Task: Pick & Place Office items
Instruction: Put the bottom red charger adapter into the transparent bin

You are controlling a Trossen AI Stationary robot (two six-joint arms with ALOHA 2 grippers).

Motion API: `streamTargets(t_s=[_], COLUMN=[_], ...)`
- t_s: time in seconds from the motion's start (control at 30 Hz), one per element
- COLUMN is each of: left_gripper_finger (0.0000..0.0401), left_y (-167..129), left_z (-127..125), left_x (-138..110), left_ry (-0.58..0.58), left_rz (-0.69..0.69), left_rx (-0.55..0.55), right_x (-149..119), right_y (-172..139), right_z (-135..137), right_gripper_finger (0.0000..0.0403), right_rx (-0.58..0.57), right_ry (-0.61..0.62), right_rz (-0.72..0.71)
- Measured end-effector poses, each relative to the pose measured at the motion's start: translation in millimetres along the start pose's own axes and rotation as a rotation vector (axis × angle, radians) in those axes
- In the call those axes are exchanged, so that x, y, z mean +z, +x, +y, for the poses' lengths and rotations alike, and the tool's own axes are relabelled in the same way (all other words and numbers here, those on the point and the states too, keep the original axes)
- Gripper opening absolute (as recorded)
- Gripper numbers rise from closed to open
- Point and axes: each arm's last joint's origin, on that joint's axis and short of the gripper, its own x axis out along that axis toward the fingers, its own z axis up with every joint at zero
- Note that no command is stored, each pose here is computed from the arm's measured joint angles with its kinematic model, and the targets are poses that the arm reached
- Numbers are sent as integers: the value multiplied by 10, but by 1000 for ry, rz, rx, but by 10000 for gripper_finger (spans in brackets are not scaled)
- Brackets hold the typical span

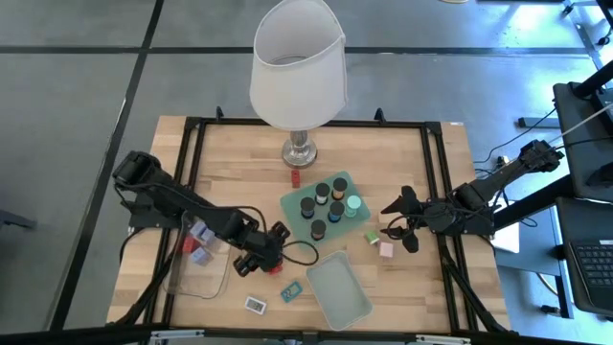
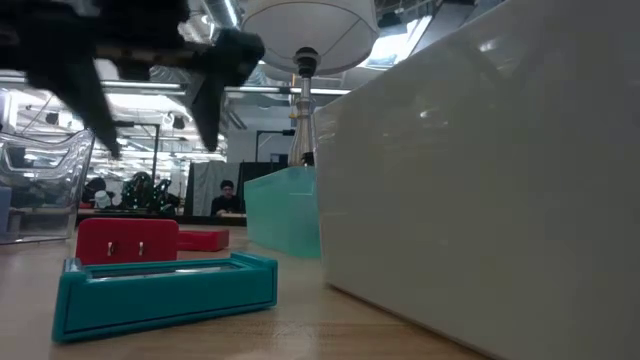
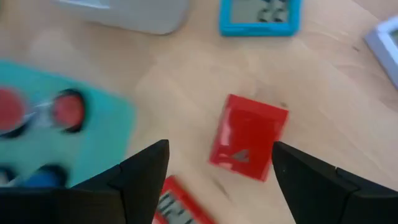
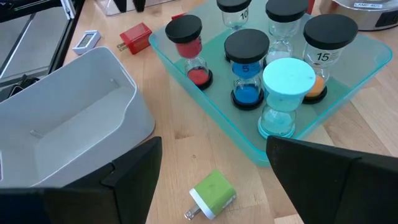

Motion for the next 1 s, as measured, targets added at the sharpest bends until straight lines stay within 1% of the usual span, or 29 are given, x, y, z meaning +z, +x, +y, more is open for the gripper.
streamTargets(t_s=[0.1,0.27,0.33,0.43,0.53,0.8,1.0], left_gripper_finger=[279,272,271,269,269,269,269], left_y=[120,286,352,408,418,322,245], left_z=[-20,-16,-8,23,41,102,103], left_x=[-8,16,17,21,13,113,191], left_ry=[39,100,96,59,37,93,27], left_rz=[17,2,-7,-18,-17,5,1], left_rx=[-44,-51,-67,-73,-74,-58,-95], right_x=[0,0,0,0,0,0,0], right_y=[0,0,0,0,0,0,0], right_z=[0,0,0,1,0,0,0], right_gripper_finger=[291,291,291,291,291,291,291], right_rx=[0,0,1,1,1,1,1], right_ry=[0,0,0,0,0,0,0], right_rz=[0,1,1,1,1,0,1])
